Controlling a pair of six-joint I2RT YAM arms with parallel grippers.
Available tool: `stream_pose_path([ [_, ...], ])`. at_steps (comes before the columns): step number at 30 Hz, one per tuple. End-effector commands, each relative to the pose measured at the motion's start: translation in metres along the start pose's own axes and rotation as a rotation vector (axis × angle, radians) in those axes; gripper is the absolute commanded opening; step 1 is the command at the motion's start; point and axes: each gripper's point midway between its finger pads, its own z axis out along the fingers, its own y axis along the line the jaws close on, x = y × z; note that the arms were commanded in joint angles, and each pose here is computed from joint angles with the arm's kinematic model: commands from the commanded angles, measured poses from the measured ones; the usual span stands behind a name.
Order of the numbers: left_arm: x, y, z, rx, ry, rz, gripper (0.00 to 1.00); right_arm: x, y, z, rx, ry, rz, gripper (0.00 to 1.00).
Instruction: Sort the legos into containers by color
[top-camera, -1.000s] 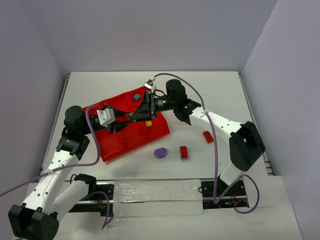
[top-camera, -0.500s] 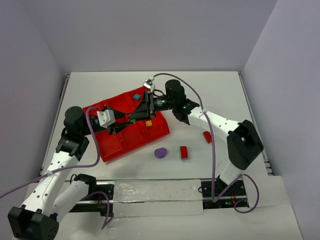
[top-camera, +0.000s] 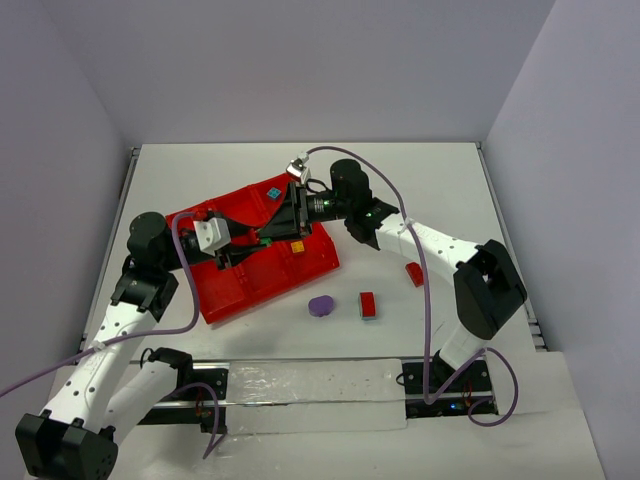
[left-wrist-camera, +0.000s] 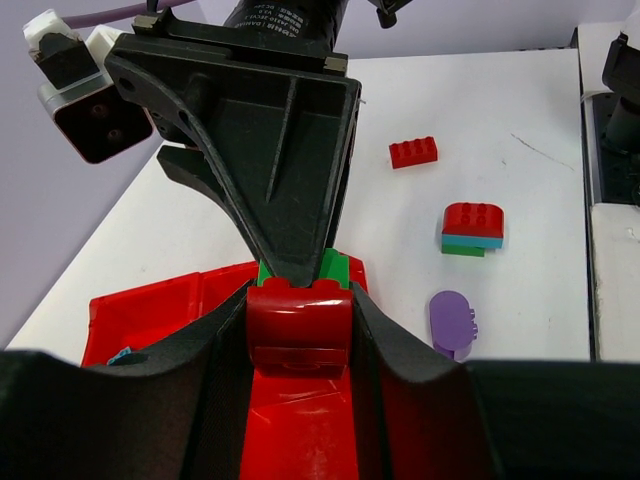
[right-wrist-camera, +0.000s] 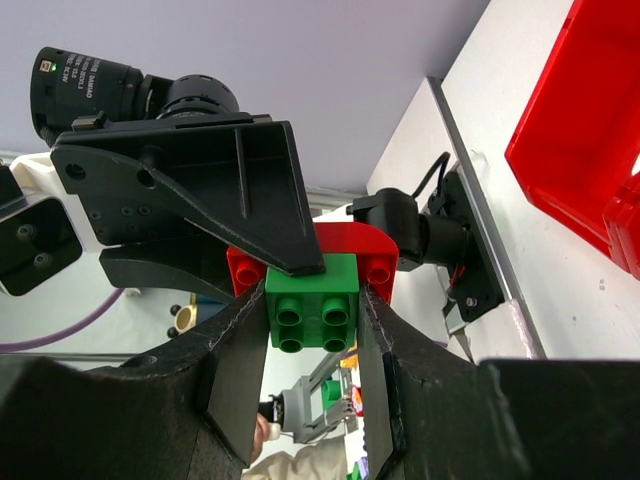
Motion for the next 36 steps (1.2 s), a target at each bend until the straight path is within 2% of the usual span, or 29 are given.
stream_pose_path([
  [1,-0.012,0.001,0.002,0.007,-0.022,0.005,0.46,0.001,0.023,0.008,-0.063,0.004,-0.091,0.00],
  [4,-0.012,0.002,0.001,-0.014,-0.028,0.007,0.59,0.000,0.023,0.008,-0.062,0.001,-0.089,0.00],
  [6,-0.011,0.004,0.000,-0.027,-0.032,0.007,0.62,0.001,0.022,0.008,-0.061,0.001,-0.084,0.00],
  [15,-0.009,0.005,0.000,-0.040,-0.024,0.008,0.64,0.001,0.020,0.009,-0.063,0.004,-0.081,0.00],
  [23,-0.008,0.000,-0.013,-0.113,-0.033,0.032,0.64,-0.001,0.011,0.006,-0.035,-0.005,-0.080,0.00],
  [36,-0.001,-0.007,-0.017,-0.103,-0.010,0.046,0.61,0.000,0.010,0.005,-0.033,-0.003,-0.072,0.00],
])
